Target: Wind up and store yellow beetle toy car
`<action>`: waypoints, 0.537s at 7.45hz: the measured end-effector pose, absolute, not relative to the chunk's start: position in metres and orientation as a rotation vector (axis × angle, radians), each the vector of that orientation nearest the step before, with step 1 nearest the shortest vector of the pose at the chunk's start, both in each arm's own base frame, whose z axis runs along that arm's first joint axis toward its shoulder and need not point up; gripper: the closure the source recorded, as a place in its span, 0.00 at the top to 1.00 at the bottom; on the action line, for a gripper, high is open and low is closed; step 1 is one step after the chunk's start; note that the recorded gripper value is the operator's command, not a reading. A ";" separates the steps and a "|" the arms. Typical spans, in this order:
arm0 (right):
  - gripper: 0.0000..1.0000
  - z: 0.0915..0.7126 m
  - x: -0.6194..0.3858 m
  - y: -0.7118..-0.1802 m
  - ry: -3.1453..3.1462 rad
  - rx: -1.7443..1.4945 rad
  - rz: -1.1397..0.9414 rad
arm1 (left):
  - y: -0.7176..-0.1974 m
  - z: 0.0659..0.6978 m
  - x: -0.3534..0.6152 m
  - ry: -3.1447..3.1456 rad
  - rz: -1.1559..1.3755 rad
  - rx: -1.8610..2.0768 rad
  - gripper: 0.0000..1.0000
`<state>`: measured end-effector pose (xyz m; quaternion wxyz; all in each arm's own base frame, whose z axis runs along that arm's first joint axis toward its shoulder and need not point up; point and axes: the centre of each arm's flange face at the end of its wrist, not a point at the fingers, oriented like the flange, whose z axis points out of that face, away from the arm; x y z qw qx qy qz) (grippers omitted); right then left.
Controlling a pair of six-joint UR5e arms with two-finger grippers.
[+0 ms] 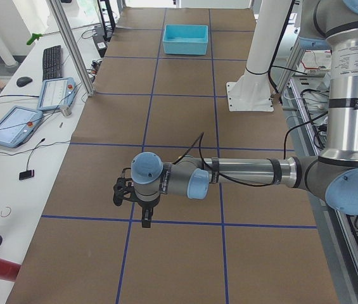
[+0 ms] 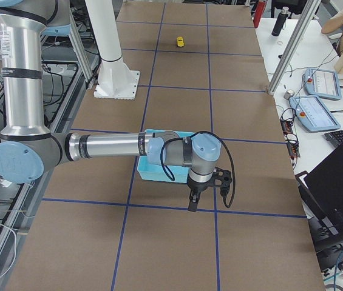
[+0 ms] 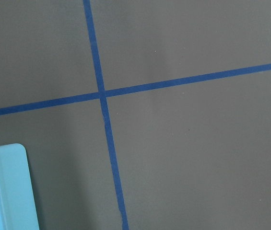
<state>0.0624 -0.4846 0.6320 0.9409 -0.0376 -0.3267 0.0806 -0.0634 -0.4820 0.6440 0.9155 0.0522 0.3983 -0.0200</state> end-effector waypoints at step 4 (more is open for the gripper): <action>1.00 0.632 0.062 -0.485 -0.667 -0.076 0.164 | -0.481 0.639 -0.066 0.822 -0.047 0.111 1.00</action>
